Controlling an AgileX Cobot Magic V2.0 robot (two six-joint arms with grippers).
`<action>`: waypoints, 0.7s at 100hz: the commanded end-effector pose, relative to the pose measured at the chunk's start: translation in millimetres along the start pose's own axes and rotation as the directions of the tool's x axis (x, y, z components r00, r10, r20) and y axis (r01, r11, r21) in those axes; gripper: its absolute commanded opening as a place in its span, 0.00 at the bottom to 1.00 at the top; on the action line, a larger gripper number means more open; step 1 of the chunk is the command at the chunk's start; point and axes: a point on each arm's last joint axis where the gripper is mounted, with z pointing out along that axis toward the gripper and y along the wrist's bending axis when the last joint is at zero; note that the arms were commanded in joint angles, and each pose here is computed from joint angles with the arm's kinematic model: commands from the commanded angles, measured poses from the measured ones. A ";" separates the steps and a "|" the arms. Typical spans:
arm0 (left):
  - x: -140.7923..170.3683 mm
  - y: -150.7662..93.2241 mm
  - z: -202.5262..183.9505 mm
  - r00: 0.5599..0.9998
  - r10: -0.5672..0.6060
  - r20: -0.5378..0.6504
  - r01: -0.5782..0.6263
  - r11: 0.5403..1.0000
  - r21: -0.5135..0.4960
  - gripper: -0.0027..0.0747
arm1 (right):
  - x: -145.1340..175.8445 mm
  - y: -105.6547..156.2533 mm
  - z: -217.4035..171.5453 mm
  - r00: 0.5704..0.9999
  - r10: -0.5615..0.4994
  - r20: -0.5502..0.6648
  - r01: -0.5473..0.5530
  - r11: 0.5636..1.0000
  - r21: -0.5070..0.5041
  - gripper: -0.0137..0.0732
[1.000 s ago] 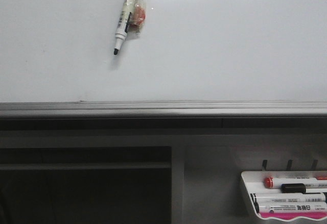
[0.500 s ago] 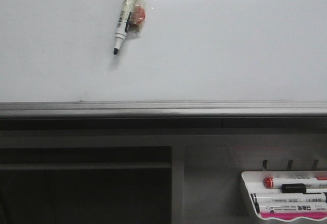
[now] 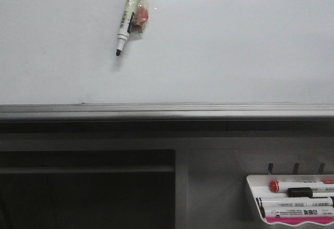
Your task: Write number 2 on whiteboard
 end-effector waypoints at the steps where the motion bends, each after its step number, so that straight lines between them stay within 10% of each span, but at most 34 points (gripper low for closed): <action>1: -19.9 -7.1 9.9 1.000 0.021 0.005 -0.021 0.998 0.064 0.01 | -26.3 6.4 5.5 0.999 -0.051 0.012 0.051 0.999 -0.006 0.09; 16: -25.7 -16.6 27.9 0.998 0.032 -0.059 -0.022 0.987 0.162 0.08 | -35.1 15.6 9.3 0.996 -0.079 -0.029 0.077 0.995 -0.069 0.21; 36: -31.1 -26.3 60.5 0.995 -0.063 -0.071 0.076 0.978 0.196 0.54 | -35.2 19.9 9.2 0.997 -0.066 -0.034 0.062 0.992 -0.107 0.67; 70: -25.9 -70.9 121.4 0.997 0.078 -0.020 -0.070 0.964 0.256 0.60 | -35.2 20.0 9.2 0.998 -0.062 -0.034 0.058 0.992 -0.109 0.67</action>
